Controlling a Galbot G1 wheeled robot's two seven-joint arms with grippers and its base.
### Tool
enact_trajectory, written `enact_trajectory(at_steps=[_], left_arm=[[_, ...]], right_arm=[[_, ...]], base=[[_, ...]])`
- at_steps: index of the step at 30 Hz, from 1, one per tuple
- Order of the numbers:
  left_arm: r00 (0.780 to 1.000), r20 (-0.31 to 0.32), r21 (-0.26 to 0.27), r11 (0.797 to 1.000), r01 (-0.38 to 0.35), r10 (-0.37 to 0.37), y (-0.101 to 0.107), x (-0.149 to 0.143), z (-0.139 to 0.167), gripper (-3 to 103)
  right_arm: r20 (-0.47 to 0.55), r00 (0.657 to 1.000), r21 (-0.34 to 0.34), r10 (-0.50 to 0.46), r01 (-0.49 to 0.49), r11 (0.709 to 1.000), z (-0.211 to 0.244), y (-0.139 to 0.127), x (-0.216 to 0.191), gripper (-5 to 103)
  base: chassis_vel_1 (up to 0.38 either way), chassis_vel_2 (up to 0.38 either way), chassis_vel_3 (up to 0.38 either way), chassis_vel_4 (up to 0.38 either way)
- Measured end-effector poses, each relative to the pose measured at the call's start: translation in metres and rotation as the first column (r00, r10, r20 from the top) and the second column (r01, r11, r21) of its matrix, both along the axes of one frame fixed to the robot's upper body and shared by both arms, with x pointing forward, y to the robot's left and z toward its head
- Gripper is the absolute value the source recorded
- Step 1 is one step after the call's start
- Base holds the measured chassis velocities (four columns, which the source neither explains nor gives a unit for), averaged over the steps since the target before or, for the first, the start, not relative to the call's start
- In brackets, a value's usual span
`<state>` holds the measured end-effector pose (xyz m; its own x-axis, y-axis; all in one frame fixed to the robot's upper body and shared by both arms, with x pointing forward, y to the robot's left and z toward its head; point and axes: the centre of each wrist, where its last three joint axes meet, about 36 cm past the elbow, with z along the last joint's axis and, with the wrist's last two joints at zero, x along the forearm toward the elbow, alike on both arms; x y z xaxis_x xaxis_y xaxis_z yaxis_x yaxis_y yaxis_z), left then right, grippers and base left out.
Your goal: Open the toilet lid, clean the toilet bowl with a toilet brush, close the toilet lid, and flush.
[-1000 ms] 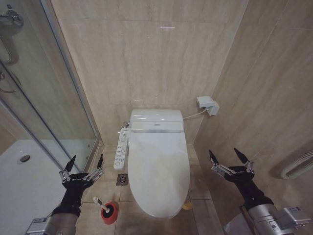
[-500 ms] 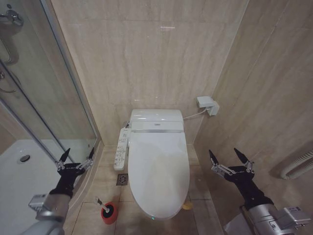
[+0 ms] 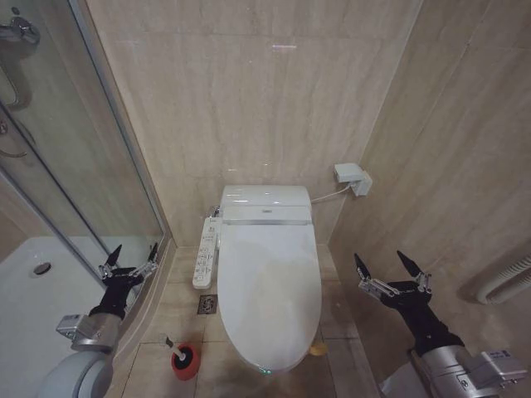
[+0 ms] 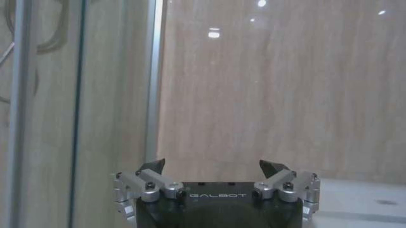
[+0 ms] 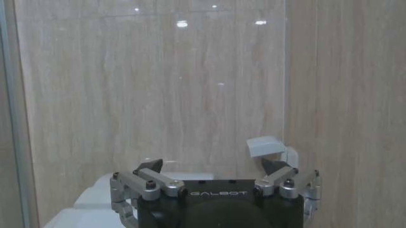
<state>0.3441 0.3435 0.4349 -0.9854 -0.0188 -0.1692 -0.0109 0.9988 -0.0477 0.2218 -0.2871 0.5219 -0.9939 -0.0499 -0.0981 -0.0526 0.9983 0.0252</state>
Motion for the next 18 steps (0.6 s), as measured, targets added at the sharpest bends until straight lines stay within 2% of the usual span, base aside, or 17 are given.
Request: enact_trajectory(at_steps=[3,11,14,17,18], left_arm=[[1.000,-0.006,0.009,1.000,-0.005,0.005,0.004,0.004,-0.001,100],[0.999,0.012,0.019,0.999,0.036,-0.036,0.003,0.003,-0.006,100],[0.999,0.011,0.038,0.998,0.048,-0.049,0.003,0.003,-0.010,100],[0.997,0.059,0.084,0.995,0.051,-0.056,0.011,0.007,-0.022,100],[0.997,0.059,0.084,0.995,0.051,-0.056,0.011,0.007,-0.022,100]], right_arm=[[0.000,1.000,0.000,0.000,0.000,1.000,0.000,0.000,0.000,100],[0.000,1.000,0.000,0.000,0.000,1.000,0.000,0.000,0.000,100],[0.000,1.000,0.000,0.000,0.000,1.000,0.000,0.000,0.000,100],[0.000,1.000,0.000,0.000,0.000,1.000,0.000,0.000,0.000,100],[0.000,1.000,0.000,0.000,0.000,1.000,0.000,0.000,0.000,100]], base=[[-0.078,0.077,0.085,-0.081],[-0.156,0.139,0.150,-0.153],[-0.128,0.152,0.146,-0.120],[-0.092,0.111,0.103,-0.095],[-0.081,0.076,0.084,-0.079]])
